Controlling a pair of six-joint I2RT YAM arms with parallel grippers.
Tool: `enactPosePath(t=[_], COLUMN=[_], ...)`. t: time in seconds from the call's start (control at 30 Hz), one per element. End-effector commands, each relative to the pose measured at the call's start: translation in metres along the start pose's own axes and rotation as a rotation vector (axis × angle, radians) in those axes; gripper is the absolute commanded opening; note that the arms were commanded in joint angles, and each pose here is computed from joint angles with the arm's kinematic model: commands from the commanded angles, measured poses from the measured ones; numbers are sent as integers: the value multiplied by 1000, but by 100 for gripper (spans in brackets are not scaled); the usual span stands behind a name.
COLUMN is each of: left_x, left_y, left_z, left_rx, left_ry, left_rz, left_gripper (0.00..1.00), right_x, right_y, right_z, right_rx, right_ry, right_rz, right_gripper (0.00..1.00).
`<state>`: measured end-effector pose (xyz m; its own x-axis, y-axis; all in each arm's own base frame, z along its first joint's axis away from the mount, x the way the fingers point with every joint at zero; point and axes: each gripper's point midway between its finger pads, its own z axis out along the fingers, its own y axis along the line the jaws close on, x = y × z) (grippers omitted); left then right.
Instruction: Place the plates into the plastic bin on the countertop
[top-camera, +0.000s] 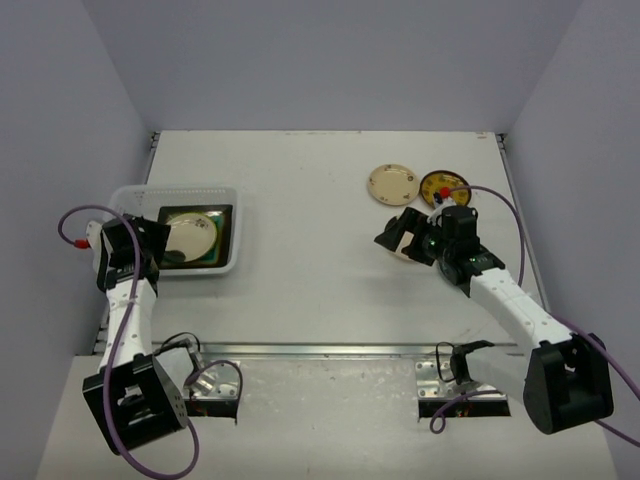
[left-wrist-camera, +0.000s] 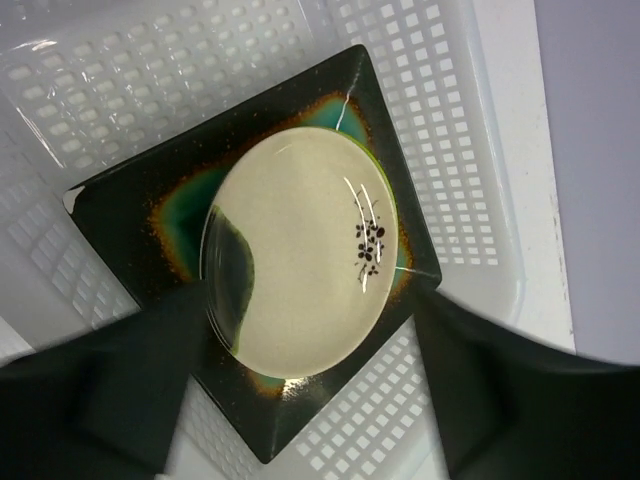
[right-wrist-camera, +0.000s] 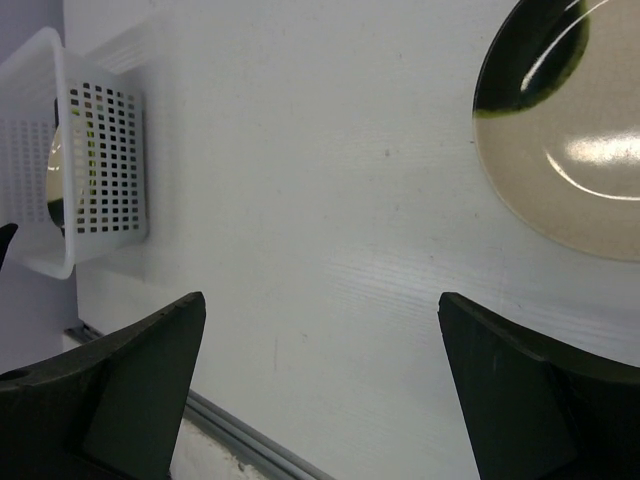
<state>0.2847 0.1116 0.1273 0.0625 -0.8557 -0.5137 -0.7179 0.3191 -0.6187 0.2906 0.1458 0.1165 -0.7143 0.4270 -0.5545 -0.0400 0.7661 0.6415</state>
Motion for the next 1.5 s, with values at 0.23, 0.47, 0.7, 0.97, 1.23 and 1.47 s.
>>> enactPosePath(t=[0.23, 0.47, 0.7, 0.97, 1.23, 1.47], left_x=[36, 191, 357, 463, 528, 552], left_y=[-99, -187, -209, -199, -184, -167], left_z=[-40, -101, -130, -102, -68, -46], left_rx=[376, 718, 877, 817, 738, 659], left_ry=[126, 467, 797, 909, 1035, 1059], left_rz=[219, 509, 625, 580, 582, 638], left_gripper=[100, 100, 100, 95, 82, 60], right_x=[-12, -32, -46, -29, -11, -12], right_y=[10, 5, -2, 1, 1, 3], right_z=[-30, -76, -132, -144, -130, -127], right_rx=[19, 136, 232, 200, 146, 124], right_ry=[-33, -161, -339, -296, -226, -233], right_rz=[-92, -134, -176, -198, -185, -198], right_gripper=[99, 99, 99, 99, 99, 99])
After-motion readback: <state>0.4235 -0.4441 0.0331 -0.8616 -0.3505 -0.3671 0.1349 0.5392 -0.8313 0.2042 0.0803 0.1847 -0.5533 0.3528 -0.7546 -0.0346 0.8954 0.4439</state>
